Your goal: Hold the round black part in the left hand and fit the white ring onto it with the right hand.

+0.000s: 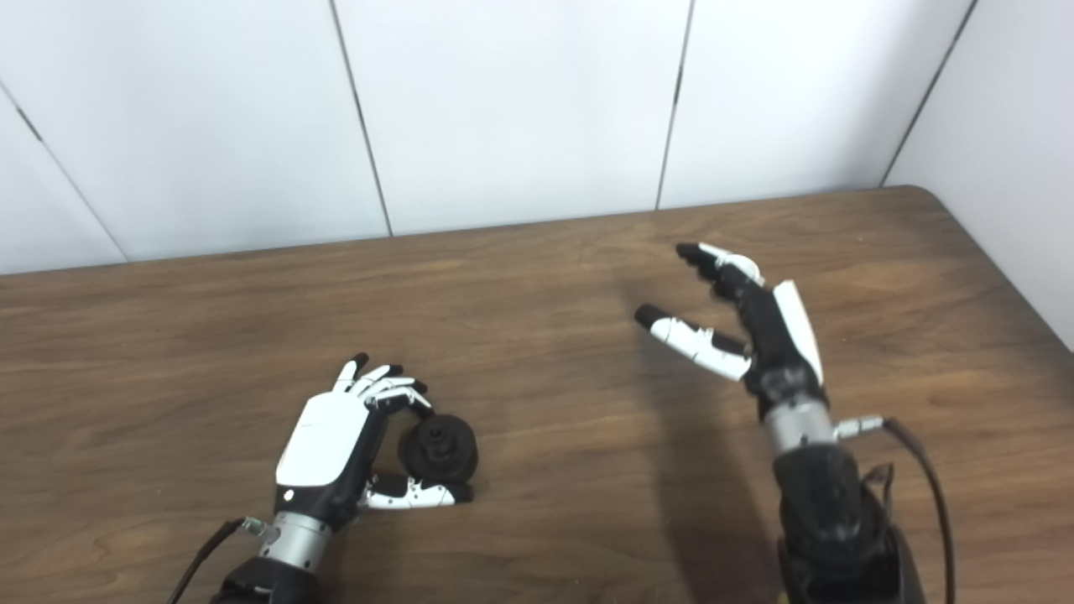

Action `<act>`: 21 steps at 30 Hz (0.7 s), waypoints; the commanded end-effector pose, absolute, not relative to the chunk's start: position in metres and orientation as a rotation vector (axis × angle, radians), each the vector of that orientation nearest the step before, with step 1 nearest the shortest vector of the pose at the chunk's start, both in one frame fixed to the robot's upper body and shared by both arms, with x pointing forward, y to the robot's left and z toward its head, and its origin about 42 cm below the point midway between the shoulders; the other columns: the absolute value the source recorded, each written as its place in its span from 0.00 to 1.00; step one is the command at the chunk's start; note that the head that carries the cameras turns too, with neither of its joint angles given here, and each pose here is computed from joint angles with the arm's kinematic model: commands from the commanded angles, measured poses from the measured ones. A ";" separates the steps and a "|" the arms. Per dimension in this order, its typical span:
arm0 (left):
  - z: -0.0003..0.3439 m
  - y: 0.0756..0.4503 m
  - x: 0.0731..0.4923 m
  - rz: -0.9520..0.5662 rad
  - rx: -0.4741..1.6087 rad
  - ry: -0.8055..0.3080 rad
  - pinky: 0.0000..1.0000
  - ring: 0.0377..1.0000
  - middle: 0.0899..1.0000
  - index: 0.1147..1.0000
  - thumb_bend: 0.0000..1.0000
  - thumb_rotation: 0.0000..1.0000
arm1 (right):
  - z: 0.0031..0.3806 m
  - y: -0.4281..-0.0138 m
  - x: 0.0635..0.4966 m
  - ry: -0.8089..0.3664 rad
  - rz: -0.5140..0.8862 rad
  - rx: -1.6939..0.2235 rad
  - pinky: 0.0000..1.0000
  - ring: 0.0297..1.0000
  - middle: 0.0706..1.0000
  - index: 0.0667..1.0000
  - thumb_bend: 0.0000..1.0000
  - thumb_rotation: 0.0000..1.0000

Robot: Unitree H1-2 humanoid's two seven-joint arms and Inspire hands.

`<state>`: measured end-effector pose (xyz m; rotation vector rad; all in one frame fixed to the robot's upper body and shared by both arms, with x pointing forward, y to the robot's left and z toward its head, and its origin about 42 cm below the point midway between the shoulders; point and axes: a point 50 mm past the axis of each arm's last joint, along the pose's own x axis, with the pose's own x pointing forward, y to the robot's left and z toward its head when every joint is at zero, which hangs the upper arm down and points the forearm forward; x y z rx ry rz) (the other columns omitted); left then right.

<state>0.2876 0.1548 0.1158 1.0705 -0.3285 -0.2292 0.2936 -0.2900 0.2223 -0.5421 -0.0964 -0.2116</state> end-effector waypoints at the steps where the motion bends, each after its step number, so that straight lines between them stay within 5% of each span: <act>1: 0.115 0.160 0.288 -0.231 1.095 -0.345 1.00 0.87 0.73 0.42 0.52 0.06 | 0.242 -0.302 0.305 -0.172 -0.274 -0.646 0.92 0.92 0.88 0.73 0.77 0.38; 8: 0.115 0.166 0.288 -0.237 1.104 -0.347 1.00 0.86 0.73 0.42 0.52 0.06 | 0.257 -0.328 0.339 -0.116 -0.328 -0.823 0.89 0.96 0.96 0.70 0.84 0.24; 18: 0.118 0.178 0.287 -0.244 1.093 -0.324 1.00 0.86 0.73 0.42 0.52 0.05 | 0.266 -0.356 0.376 0.008 -0.311 -0.958 0.85 1.00 1.00 0.69 0.91 0.20; 21: 0.119 0.181 0.287 -0.245 1.090 -0.320 1.00 0.85 0.72 0.42 0.52 0.05 | 0.267 -0.366 0.389 0.053 -0.324 -0.979 0.92 1.00 1.00 0.70 0.90 0.18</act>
